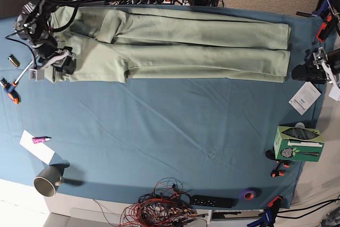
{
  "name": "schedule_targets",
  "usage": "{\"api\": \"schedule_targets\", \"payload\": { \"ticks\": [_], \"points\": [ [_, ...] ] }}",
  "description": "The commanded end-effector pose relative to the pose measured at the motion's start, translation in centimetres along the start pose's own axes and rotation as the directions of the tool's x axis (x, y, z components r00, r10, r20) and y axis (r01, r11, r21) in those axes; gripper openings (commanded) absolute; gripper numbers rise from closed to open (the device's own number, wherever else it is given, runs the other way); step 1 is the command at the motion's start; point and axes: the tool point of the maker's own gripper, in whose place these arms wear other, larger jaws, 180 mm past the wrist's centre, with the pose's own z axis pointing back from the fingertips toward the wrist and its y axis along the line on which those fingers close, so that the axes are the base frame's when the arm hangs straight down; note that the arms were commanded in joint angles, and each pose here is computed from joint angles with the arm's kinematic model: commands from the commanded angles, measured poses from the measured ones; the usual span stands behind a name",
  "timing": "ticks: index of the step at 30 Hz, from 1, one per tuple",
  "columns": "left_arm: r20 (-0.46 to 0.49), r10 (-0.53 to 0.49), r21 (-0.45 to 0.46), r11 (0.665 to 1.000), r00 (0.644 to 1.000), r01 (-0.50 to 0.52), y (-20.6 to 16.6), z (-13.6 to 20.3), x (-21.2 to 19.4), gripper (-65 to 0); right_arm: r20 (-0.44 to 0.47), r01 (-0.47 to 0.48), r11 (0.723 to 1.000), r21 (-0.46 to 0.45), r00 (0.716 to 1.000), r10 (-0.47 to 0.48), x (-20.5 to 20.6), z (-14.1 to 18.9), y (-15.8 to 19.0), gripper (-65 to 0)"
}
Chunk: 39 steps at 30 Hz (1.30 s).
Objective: Fold the T-shirt properly
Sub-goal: 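Lower the folded hem onto the shirt and smooth it with both grippers, then open the right gripper and raise it from the folded shirt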
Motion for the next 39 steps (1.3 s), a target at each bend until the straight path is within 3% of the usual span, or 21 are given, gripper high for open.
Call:
{"api": "schedule_targets", "payload": {
  "ticks": [1,10,19,21,24,25,32,39],
  "points": [
    [0.029,-0.035,0.004,0.999,0.999,0.035,-0.3,1.0,1.7,-37.7,0.023,-0.001,1.0,0.004,1.0,0.001,1.1,-0.1,-0.2,-41.4],
    [0.029,-0.035,0.004,0.999,0.999,0.035,-0.3,1.0,1.6,-37.7,0.002,0.045,0.998,0.044,0.999,-0.045,0.4,-0.8,0.2,-41.4],
    [0.029,-0.036,0.004,0.999,0.999,0.035,-0.3,1.0,1.6,-37.7,0.006,-0.007,0.997,0.08,1.0,0.007,1.3,-0.2,1.3,-41.7],
    [0.029,-0.035,0.004,0.999,0.999,0.035,-0.3,1.0,1.6,-37.8,0.009,-0.017,0.997,0.078,1.0,0.016,1.6,0.0,1.4,-47.5],
    [0.029,-0.035,0.004,0.999,0.999,0.035,-0.3,1.0,1.6,-37.8,0.004,-0.025,0.997,0.078,1.0,0.024,1.6,0.1,1.6,-63.3],
    [0.029,-0.036,0.004,0.999,0.999,0.035,-0.3,1.0,1.6,-37.8,-0.001,-0.026,0.997,0.078,1.0,0.027,1.6,0.1,1.6,-65.0],
    [0.029,-0.035,0.004,0.999,0.999,0.035,-0.3,1.0,1.6,-37.8,0.052,-0.077,0.977,0.197,0.996,0.068,3.1,1.8,4.7,-65.0],
    [0.029,-0.035,0.004,0.999,0.999,0.035,-0.3,1.0,1.7,-37.8,0.084,-0.259,0.946,0.197,0.965,0.247,3.2,6.5,8.0,-65.0]
  ]
}}
